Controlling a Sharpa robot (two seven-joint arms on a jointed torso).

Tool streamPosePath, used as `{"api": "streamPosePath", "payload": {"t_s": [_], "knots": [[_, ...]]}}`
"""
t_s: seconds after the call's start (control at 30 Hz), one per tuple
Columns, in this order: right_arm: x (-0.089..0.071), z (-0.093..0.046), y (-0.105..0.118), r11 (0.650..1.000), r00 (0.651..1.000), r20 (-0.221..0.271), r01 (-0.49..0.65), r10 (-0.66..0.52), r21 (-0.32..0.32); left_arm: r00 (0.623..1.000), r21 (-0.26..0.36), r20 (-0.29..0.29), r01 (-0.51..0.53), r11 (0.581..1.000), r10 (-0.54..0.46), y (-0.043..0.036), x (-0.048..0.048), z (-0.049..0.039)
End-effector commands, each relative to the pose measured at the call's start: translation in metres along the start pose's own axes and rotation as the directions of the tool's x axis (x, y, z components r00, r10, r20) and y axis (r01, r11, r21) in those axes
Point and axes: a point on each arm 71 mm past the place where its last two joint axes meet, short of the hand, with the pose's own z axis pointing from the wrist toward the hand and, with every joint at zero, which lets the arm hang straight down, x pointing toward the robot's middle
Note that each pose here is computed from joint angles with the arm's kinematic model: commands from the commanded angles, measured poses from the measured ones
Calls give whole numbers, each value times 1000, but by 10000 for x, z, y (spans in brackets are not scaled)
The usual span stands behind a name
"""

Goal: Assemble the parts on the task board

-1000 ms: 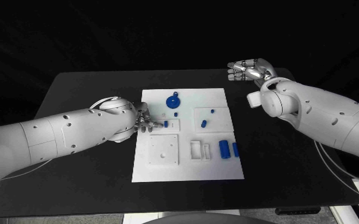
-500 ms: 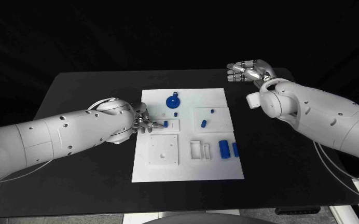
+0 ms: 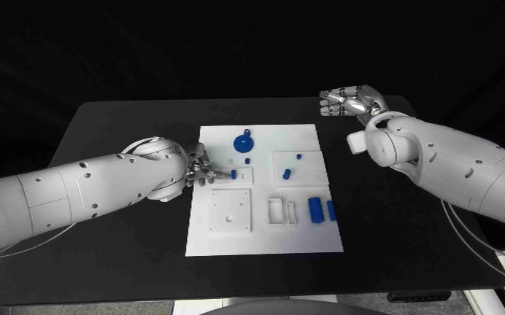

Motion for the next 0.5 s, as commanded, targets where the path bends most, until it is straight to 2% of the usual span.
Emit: {"api": "streamPosePath", "payload": {"t_s": [0.03, 0.5], "knots": [[18, -1, 1, 1000, 1000, -16, -5, 5, -9, 1000, 25, 3, 26, 999, -26, -31, -28, -18], [26, -3, -13, 1000, 1000, -17, -7, 7, -6, 998, 32, 3, 57, 998, -57, -35, -90, -41]]}}
